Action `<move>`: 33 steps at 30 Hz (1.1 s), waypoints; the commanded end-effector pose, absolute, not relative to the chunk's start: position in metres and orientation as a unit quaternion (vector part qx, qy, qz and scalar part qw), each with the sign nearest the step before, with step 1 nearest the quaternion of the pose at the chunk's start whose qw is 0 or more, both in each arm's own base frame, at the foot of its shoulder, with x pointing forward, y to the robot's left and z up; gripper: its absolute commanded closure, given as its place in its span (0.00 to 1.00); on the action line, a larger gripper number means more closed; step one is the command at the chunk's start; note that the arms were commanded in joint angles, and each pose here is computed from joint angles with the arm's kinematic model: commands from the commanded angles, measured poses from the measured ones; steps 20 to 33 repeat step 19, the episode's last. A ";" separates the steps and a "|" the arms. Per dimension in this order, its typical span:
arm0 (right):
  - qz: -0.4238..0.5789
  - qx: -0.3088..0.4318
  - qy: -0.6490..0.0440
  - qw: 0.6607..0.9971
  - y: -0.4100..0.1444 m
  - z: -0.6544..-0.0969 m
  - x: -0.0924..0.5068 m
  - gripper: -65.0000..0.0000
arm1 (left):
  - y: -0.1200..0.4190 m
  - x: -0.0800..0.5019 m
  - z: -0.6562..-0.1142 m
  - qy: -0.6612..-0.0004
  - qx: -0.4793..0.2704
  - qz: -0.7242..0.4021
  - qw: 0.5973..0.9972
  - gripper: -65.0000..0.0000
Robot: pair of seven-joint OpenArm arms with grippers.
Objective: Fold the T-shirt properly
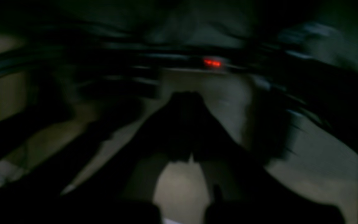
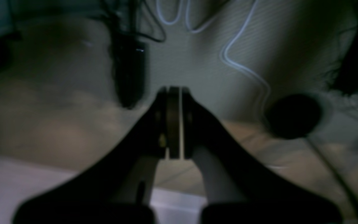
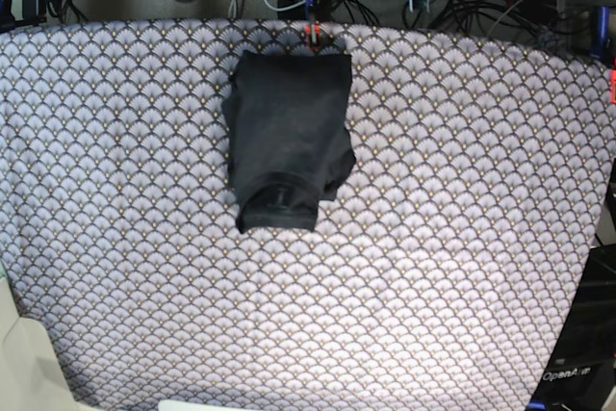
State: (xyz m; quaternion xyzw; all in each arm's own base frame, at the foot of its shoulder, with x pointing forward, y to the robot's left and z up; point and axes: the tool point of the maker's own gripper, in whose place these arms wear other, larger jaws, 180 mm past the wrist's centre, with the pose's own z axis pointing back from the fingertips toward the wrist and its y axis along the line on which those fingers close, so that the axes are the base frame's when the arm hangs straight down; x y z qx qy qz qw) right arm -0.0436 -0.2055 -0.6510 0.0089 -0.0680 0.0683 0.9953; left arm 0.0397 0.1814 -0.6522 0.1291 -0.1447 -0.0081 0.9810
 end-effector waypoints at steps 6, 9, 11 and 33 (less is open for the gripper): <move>0.074 -0.048 -0.093 0.992 -0.201 -0.654 -0.024 1.00 | 0.201 0.027 -0.648 -0.121 0.183 0.021 0.975 1.00; 0.076 -0.063 -0.094 0.991 -0.198 -0.654 -0.021 1.00 | 0.206 0.023 -0.648 -0.110 0.190 0.033 0.975 1.00; 0.079 -0.087 -0.097 0.988 -0.206 -0.653 -0.019 1.00 | 0.212 0.022 -0.647 -0.105 0.199 0.034 0.974 1.00; 0.086 -0.127 -0.097 0.983 -0.200 -0.651 -0.022 1.00 | 0.241 0.020 -0.639 -0.105 0.246 0.020 0.963 1.00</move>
